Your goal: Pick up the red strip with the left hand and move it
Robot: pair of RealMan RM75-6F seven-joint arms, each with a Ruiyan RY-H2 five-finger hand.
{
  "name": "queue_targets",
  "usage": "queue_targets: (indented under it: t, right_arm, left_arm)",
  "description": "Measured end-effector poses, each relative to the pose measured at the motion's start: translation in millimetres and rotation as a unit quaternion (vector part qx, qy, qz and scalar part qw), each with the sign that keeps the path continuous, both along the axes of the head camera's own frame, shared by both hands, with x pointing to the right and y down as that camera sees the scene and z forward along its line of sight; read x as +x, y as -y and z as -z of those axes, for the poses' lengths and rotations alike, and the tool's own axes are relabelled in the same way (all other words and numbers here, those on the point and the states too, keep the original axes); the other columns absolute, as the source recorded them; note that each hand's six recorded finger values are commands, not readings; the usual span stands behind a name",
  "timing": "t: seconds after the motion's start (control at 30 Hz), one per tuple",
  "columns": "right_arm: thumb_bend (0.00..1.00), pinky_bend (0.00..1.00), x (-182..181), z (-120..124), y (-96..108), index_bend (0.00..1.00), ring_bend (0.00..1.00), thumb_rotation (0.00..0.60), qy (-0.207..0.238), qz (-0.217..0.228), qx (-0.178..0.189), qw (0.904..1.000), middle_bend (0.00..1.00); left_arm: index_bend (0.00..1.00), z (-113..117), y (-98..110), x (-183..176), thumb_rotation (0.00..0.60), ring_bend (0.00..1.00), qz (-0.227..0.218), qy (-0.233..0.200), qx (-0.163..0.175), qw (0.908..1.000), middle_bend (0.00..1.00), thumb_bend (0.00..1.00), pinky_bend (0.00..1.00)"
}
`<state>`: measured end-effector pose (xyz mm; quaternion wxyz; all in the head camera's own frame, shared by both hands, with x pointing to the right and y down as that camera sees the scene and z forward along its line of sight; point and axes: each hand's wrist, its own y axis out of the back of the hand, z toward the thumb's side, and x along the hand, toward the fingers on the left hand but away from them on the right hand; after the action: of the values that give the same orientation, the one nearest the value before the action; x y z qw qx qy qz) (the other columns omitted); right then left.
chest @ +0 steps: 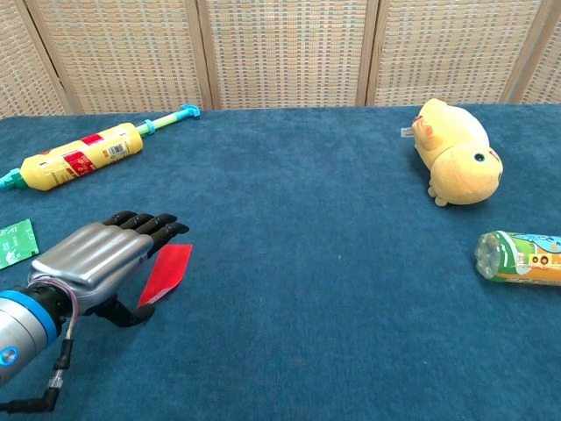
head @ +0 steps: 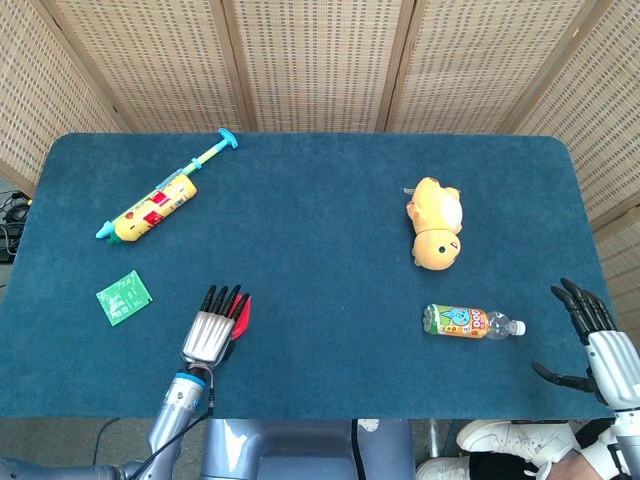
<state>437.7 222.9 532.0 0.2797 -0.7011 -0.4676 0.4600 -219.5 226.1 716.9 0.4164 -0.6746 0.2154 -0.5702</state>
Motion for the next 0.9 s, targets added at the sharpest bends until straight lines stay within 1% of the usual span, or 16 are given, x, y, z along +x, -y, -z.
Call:
queue_targets:
  t: [0.2, 0.33, 0.5, 0.6, 0.7, 0.77, 0.87, 0.9]
  right_arm:
    - [0.00, 0.00, -1.2, -0.2, -0.7, 0.00, 0.00, 0.600, 0.000, 0.001, -0.001, 1.0000, 0.00]
    - [0.00, 0.00, -1.7, -0.2, -0.9, 0.00, 0.00, 0.600, 0.000, 0.002, -0.001, 1.0000, 0.00]
    - [0.00, 0.00, -1.8, -0.1, -1.1, 0.00, 0.00, 0.600, 0.001, 0.003, -0.002, 1.0000, 0.00]
    - [0.00, 0.00, -2.2, -0.1, -1.1, 0.00, 0.00, 0.600, 0.002, 0.004, -0.002, 1.0000, 0.00]
    - [0.00, 0.00, -2.1, 0.0, -1.1, 0.00, 0.00, 0.600, 0.002, 0.003, -0.003, 1.0000, 0.00]
    - [0.00, 0.00, -2.0, -0.2, -1.3, 0.00, 0.00, 0.600, 0.002, 0.003, -0.003, 1.0000, 0.00]
    - [0.00, 0.00, -2.3, -0.1, -1.3, 0.00, 0.00, 0.600, 0.002, 0.004, -0.003, 1.0000, 0.00]
    - [0.00, 0.00, -2.3, -0.1, -1.3, 0.00, 0.00, 0.600, 0.002, 0.004, -0.003, 1.0000, 0.00]
  left_arm:
    - [0.00, -0.7, 1.7, -3.9, 0.600, 0.00, 0.006, -0.003, -0.002, 1.0000, 0.00, 0.44, 0.00]
    - [0.06, -1.1, 1.1, -6.3, 0.600, 0.00, 0.009, -0.007, -0.009, 0.9999, 0.00, 0.44, 0.00]
    - [0.07, -1.0, 1.5, -8.8, 0.600, 0.00, 0.011, -0.009, -0.012, 0.9998, 0.00, 0.44, 0.00]
    - [0.10, -0.6, 1.6, -9.0, 0.600, 0.00, 0.013, -0.013, -0.016, 0.9997, 0.00, 0.44, 0.00]
    - [0.17, 1.5, 0.8, -7.4, 0.600, 0.00, 0.015, -0.025, -0.018, 0.9994, 0.00, 0.43, 0.00]
    - [0.24, 2.8, 0.3, -6.7, 0.600, 0.00, 0.014, -0.028, -0.017, 0.9993, 0.00, 0.42, 0.00]
    - [0.36, 3.5, 0.0, -6.8, 0.600, 0.00, 0.015, -0.031, -0.017, 0.9993, 0.00, 0.42, 0.00]
    - [0.38, 3.6, 0.0, -7.0, 0.600, 0.00, 0.016, -0.031, -0.016, 0.9993, 0.00, 0.42, 0.00]
